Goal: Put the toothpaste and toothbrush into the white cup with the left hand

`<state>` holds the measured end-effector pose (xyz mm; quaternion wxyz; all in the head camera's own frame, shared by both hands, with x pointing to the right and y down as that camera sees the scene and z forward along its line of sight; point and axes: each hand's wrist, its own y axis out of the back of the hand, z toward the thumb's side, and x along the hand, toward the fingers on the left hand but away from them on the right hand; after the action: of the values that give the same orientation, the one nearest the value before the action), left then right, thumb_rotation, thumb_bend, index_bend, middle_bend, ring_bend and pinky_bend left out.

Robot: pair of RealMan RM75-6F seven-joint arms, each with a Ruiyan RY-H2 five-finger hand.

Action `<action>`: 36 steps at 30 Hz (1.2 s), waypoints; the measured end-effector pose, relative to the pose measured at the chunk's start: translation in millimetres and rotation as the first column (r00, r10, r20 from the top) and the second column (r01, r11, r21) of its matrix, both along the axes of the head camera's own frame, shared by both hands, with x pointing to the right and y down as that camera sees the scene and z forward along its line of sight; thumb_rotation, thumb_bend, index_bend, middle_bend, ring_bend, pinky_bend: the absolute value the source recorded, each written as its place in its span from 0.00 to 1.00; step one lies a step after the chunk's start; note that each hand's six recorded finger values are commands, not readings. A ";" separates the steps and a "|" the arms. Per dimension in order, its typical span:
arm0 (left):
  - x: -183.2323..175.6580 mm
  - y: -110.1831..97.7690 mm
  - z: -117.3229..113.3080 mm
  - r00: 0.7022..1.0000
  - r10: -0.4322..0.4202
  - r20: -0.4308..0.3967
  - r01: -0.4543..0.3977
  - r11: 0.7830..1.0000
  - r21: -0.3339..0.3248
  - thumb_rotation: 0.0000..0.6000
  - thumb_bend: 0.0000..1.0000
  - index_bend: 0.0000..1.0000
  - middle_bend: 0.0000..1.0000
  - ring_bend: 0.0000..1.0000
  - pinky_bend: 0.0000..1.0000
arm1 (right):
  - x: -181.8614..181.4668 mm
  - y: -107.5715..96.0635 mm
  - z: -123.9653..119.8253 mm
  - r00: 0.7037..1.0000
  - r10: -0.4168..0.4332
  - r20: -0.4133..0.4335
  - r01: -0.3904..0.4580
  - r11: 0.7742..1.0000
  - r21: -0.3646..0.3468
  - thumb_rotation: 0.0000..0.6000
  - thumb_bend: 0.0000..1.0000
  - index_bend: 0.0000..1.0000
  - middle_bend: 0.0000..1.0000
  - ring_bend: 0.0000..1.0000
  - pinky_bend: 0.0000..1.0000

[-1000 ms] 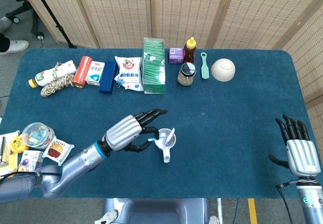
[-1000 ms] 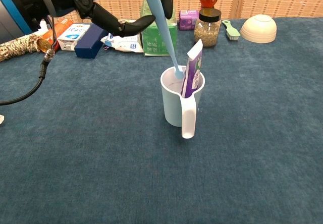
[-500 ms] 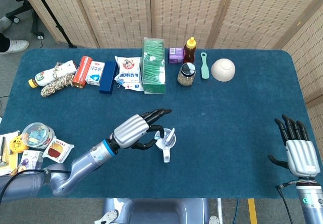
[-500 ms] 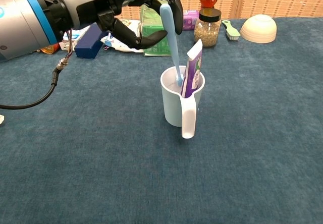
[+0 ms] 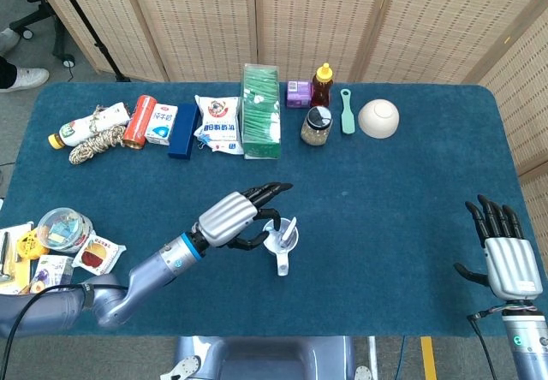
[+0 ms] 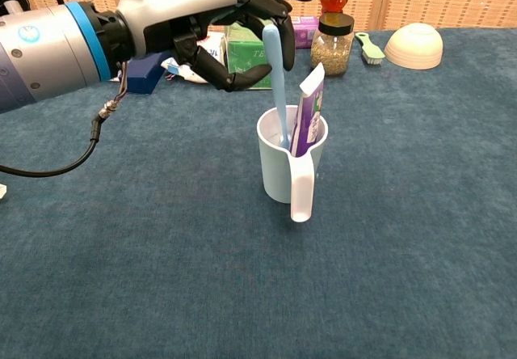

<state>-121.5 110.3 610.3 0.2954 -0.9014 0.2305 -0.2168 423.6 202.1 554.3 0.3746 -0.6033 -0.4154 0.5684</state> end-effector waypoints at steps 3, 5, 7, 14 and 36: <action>-0.1 -0.2 3.1 1.000 -0.001 0.012 0.001 1.000 0.001 1.00 0.48 0.62 0.01 0.00 0.17 | -0.3 0.0 0.3 1.000 -0.001 0.001 0.001 1.000 -0.001 1.00 0.00 0.00 0.00 0.00 0.00; -0.1 -0.4 4.2 1.000 -0.003 0.015 0.003 1.000 -0.001 1.00 0.48 0.60 0.01 0.00 0.17 | -0.5 0.1 0.5 1.000 -0.002 0.000 0.002 1.000 -0.002 1.00 0.00 0.00 0.00 0.00 0.00; 0.2 -0.8 5.3 1.000 -0.006 0.017 0.006 1.000 -0.003 1.00 0.47 0.59 0.01 0.00 0.17 | -0.7 0.3 0.7 1.000 -0.003 0.001 0.003 1.000 -0.003 1.00 0.00 0.00 0.00 0.00 0.00; 2.6 -1.9 9.4 1.000 -0.005 0.027 0.005 1.000 -0.018 1.00 0.47 0.53 0.00 0.00 0.17 | -1.0 0.6 0.3 1.000 -0.004 -0.001 0.004 1.000 -0.002 1.00 0.00 0.00 0.00 0.00 0.00; -14.3 -11.5 -10.1 0.999 -0.040 -0.021 0.040 0.999 0.000 1.00 0.46 0.00 0.00 0.00 0.11 | -1.5 1.9 -2.4 1.000 -0.004 0.002 0.004 1.000 0.002 1.00 0.00 0.00 0.00 0.00 0.00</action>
<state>-135.7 98.9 600.2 0.2886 -0.8989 0.2517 -0.2129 422.1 204.0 551.9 0.3761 -0.6042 -0.4151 0.5667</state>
